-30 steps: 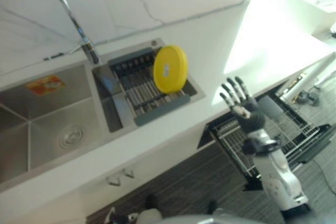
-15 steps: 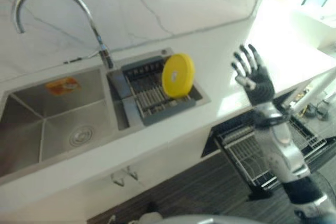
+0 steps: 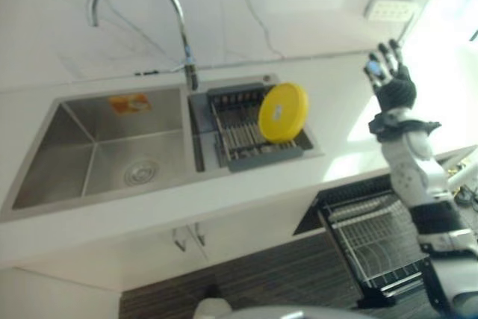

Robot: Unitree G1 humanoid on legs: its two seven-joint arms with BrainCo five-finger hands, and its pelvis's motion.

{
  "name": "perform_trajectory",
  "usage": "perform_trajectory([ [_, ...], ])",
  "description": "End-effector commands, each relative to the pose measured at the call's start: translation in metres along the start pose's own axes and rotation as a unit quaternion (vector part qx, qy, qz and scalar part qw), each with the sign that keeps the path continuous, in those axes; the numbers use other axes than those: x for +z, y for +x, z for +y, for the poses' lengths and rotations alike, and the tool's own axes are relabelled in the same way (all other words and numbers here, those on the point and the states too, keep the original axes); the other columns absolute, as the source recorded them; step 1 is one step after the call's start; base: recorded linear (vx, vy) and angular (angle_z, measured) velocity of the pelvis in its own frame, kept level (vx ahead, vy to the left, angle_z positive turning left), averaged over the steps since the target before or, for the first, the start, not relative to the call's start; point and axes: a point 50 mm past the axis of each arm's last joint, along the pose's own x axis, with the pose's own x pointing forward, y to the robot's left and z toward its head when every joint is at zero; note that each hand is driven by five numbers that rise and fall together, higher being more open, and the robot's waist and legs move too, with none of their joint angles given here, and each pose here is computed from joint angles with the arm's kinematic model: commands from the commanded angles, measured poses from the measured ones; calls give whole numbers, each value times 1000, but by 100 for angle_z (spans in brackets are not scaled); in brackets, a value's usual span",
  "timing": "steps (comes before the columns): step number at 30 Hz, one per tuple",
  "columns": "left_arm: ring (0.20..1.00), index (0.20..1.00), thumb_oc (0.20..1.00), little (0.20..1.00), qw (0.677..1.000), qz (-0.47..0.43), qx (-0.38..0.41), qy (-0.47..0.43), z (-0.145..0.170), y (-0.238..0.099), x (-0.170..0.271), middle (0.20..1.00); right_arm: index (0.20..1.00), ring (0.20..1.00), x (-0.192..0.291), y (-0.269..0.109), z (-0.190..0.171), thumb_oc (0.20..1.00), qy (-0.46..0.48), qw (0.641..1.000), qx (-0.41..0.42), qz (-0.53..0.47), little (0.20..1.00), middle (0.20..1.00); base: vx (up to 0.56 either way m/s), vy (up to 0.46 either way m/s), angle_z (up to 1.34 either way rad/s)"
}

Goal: Place the dishes in the dishwasher.

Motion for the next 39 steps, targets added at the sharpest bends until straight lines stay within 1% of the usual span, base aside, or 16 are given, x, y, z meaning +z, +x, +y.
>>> perform_trajectory([
  [1,1000,1000,1000,1000,1000,-2,3,5,7,2,11,1000,1000,1000,46,19,-4,1000,2,997,2,-71,1000,1000,34,-4,5],
  [8,1000,1000,1000,1000,1000,-1,10,13,17,3,10,1000,1000,1000,53,33,-32,1000,-16,998,-40,-56,1000,1000,54,-13,10],
  [13,1000,1000,1000,1000,1000,-9,16,23,23,3,14,1000,1000,1000,47,37,-38,1000,-21,998,-48,-36,1000,1000,39,-18,13],
  [25,1000,1000,1000,1000,999,-27,23,36,30,3,22,1000,1000,1000,34,39,-40,1000,-10,998,-61,-20,1000,1000,35,-7,10],
  [27,1000,1000,1000,1000,998,-31,29,43,30,2,23,1000,1000,1000,31,38,-40,1000,-8,998,-60,-19,1000,1000,45,-35,10],
  [30,1000,1000,1000,1000,996,-18,67,64,40,2,23,1000,1000,1000,27,37,-37,1000,-2,998,-57,-21,1000,1000,22,-36,12],
  [32,1000,1000,1000,1000,994,-24,78,78,43,2,29,1000,1000,1000,27,39,-31,1000,4,998,-54,-21,1000,1000,-13,-9,3],
  [39,1000,1000,1000,1000,993,-35,81,83,45,2,35,1000,1000,1000,22,39,-27,1000,8,999,-47,-18,1000,1000,0,0,0],
])
